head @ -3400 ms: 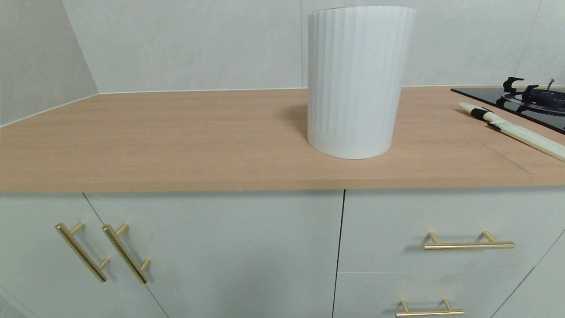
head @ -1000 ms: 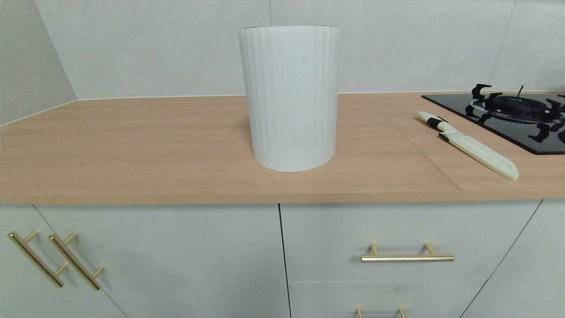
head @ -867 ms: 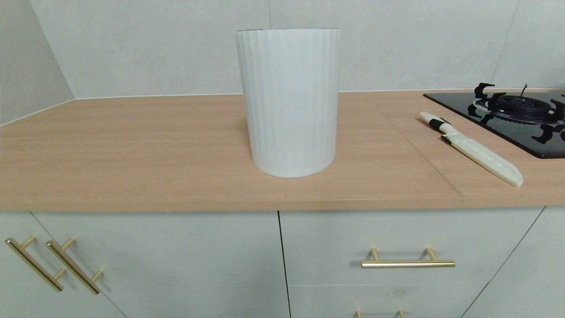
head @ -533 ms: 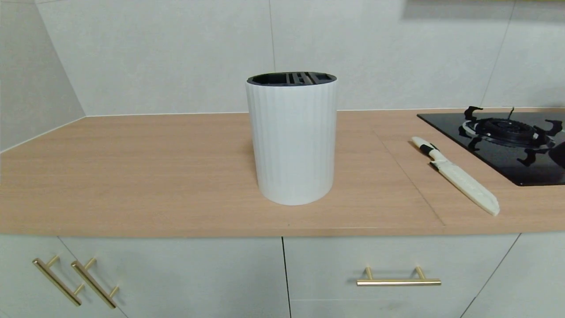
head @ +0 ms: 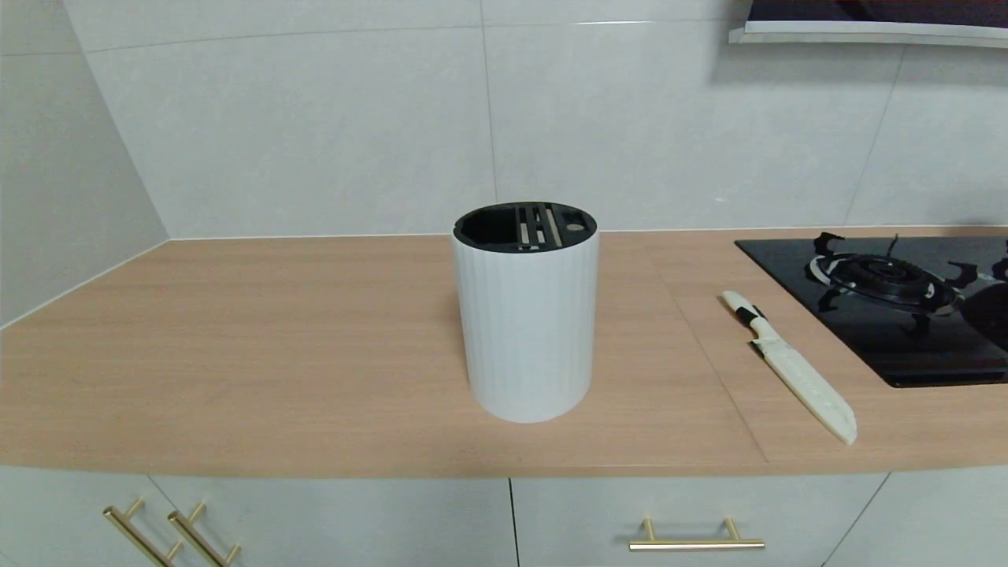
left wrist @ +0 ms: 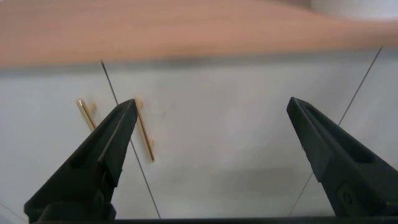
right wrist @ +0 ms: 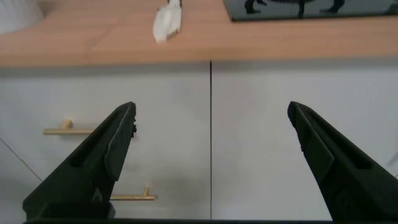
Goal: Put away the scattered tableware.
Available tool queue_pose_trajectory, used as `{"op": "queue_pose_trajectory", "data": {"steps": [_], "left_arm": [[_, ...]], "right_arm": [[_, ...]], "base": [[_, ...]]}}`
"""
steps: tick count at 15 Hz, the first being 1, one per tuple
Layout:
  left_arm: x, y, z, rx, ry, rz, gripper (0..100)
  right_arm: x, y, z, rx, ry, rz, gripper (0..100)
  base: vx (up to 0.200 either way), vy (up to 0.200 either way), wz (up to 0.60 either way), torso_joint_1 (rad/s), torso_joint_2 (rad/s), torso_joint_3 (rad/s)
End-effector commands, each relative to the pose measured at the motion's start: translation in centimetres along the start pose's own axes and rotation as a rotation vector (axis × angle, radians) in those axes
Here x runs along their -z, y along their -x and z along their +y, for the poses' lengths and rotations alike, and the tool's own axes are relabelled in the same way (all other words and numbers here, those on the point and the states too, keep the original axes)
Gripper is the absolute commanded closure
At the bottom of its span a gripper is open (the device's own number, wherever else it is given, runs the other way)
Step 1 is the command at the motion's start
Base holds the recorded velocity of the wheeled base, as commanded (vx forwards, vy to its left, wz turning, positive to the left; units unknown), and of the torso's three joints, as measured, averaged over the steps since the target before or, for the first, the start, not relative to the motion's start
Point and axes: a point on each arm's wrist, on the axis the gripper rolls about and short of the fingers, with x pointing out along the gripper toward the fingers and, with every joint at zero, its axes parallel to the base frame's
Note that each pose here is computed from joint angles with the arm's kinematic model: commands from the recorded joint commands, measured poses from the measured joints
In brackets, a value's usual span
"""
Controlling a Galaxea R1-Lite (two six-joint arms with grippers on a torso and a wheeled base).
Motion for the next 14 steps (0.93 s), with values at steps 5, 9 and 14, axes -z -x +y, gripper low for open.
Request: {"op": "queue_pose_trajectory", "data": {"steps": [5,9,14], "left_arm": [[0.01,0.00,0.00,-0.001,0.000,0.001,0],[0.01,0.00,0.00,0.000,0.000,0.001,0],[0.01,0.00,0.00,0.000,0.000,0.001,0]], "right_arm": [[0.00,-0.01,0.00,0.000,0.000,0.001,0],[0.00,-0.01,0.00,0.000,0.000,0.001,0],[0.00,-0.01,0.00,0.000,0.000,0.001,0]], "base": [[0.000,0.000,0.00,0.222,-0.50,-0.281],[0.000,0.000,0.00,0.241,-0.53,-0.290],[0.000,0.000,0.00,0.264,-0.57,-0.301]]}}
